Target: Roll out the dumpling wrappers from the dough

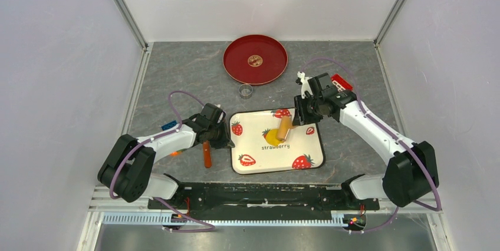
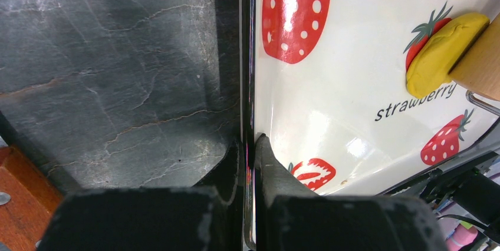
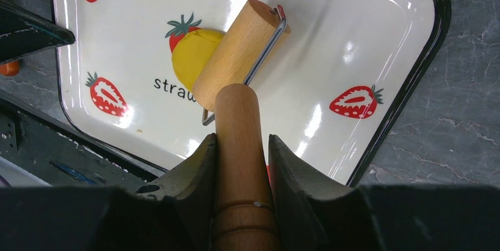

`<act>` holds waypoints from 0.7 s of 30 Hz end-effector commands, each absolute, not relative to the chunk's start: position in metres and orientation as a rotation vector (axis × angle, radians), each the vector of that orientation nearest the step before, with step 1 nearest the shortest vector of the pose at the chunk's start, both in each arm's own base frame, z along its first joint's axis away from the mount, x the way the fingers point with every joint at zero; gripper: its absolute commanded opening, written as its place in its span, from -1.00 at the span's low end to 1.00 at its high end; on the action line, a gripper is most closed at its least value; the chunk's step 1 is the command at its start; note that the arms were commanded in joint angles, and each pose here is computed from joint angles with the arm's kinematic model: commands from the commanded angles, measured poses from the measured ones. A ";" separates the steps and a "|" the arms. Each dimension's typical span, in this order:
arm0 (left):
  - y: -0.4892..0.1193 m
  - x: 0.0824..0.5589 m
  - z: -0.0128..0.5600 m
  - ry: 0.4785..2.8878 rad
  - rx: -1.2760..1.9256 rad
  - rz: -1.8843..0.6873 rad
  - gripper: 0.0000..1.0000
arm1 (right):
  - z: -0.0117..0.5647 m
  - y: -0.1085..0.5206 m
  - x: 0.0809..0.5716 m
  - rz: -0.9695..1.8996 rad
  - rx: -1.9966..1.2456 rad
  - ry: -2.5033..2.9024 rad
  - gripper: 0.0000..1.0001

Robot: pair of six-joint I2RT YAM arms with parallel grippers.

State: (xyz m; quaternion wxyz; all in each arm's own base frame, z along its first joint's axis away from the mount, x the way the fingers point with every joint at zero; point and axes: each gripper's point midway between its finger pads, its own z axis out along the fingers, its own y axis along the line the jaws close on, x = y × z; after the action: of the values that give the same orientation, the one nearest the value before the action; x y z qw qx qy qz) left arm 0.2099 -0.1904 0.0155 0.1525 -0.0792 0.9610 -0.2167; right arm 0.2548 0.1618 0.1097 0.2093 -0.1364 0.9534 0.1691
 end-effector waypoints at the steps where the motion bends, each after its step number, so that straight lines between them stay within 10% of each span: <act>1: -0.154 0.195 -0.013 2.831 -0.276 -0.352 -0.96 | 0.054 0.066 0.185 -0.098 -0.475 3.023 -1.00; 21: -0.155 0.196 -0.012 2.831 -0.276 -0.352 -0.95 | 0.047 0.052 0.173 -0.168 -0.424 3.040 -1.00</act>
State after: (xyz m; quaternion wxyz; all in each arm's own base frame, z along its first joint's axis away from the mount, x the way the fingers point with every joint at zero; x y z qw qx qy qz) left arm 0.2099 -0.1904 0.0155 0.1524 -0.0796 0.9610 -0.2167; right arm 0.2490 0.1547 0.1045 0.2120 -0.1195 0.9551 0.1691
